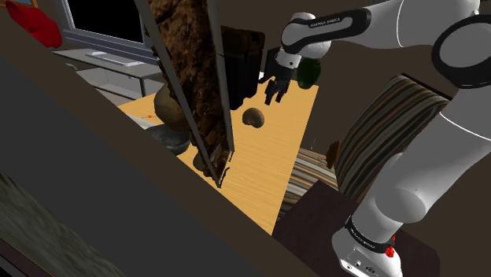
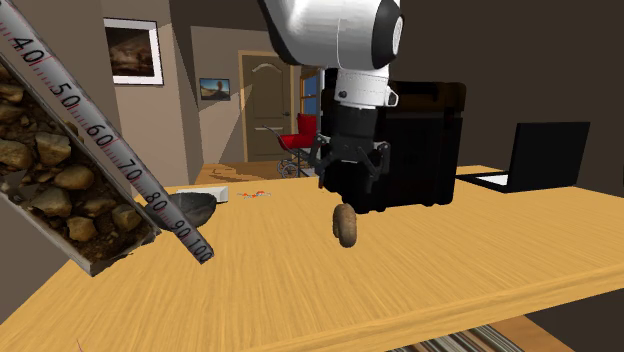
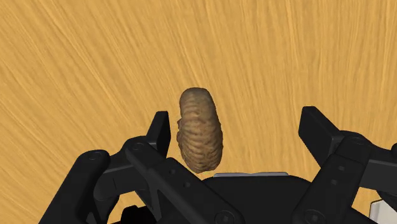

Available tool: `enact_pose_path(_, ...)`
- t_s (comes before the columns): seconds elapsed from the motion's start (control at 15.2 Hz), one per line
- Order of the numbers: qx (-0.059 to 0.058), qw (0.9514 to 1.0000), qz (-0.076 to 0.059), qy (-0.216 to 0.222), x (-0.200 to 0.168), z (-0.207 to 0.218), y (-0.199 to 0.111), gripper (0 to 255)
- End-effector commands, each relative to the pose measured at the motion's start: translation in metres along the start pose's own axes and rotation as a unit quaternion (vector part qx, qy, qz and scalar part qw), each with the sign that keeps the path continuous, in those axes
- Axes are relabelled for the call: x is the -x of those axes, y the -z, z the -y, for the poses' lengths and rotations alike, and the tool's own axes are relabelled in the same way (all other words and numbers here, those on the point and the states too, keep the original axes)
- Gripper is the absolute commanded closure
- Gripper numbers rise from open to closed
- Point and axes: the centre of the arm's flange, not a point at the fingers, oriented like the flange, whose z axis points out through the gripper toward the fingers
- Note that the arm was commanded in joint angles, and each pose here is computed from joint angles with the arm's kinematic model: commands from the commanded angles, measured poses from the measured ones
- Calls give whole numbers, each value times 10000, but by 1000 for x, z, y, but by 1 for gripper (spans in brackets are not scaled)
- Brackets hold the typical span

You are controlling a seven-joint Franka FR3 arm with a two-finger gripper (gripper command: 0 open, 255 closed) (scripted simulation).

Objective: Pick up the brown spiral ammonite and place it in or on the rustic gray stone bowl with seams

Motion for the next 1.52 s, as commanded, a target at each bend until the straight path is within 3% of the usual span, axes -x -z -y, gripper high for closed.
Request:
enact_pose_path(0.0, -15, 9999, 9, 104, -22, -13, -18, 0)
enact_pose_path(0.4, -73, 9992, 47, 394, -84, -44, -61, 0)
enact_pose_path(0.92, -73, 9992, 47, 393, -83, -43, -101, 0)
enact_pose_path(1.45, -74, 9992, 48, 394, -83, -43, -101, 0)
